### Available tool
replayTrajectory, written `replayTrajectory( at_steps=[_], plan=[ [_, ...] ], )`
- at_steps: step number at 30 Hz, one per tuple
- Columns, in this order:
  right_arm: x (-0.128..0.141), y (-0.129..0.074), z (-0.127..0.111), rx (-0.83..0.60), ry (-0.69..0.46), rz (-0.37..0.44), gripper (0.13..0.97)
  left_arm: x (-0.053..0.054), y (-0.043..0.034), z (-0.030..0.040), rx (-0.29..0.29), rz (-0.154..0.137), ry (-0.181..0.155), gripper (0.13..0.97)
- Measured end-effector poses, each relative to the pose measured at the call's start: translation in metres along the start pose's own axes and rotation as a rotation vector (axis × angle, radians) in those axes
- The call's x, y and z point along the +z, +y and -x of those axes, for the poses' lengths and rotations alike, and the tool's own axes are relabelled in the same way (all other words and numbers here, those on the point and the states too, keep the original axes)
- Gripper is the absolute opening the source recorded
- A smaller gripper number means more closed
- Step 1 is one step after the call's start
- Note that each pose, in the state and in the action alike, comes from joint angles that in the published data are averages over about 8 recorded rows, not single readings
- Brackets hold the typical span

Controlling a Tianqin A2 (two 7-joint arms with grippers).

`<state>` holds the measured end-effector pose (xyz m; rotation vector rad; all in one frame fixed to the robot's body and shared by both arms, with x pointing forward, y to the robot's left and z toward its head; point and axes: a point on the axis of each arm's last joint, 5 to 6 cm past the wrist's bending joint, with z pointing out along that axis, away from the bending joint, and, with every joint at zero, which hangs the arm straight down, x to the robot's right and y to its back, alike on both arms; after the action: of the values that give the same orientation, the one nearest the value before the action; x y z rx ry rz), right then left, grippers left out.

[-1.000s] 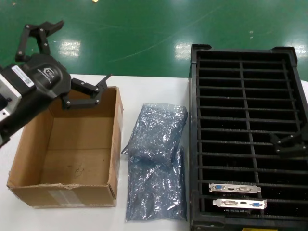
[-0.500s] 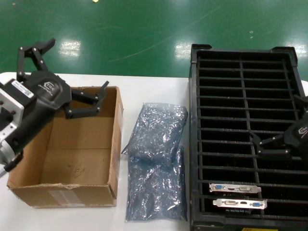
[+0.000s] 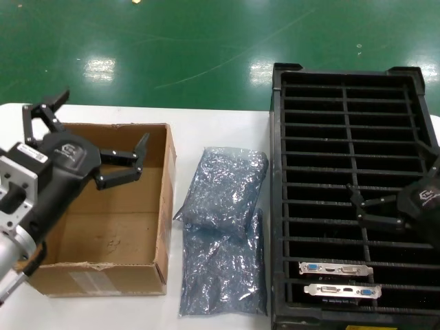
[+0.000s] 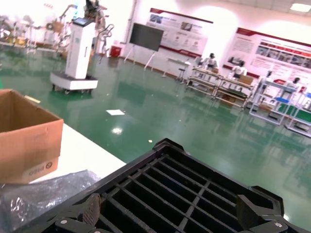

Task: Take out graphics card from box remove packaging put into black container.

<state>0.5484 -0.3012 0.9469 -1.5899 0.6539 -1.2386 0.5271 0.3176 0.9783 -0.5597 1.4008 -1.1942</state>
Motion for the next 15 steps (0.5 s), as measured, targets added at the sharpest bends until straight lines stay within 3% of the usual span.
replayTrajectory(
  at_steps=[15],
  plan=[
    [-0.008,0.026,0.026,0.135,0.113,-0.029,0.966,-0.009,0.037,-0.0318,-0.147,0.069,-0.102,0.966]
  ],
)
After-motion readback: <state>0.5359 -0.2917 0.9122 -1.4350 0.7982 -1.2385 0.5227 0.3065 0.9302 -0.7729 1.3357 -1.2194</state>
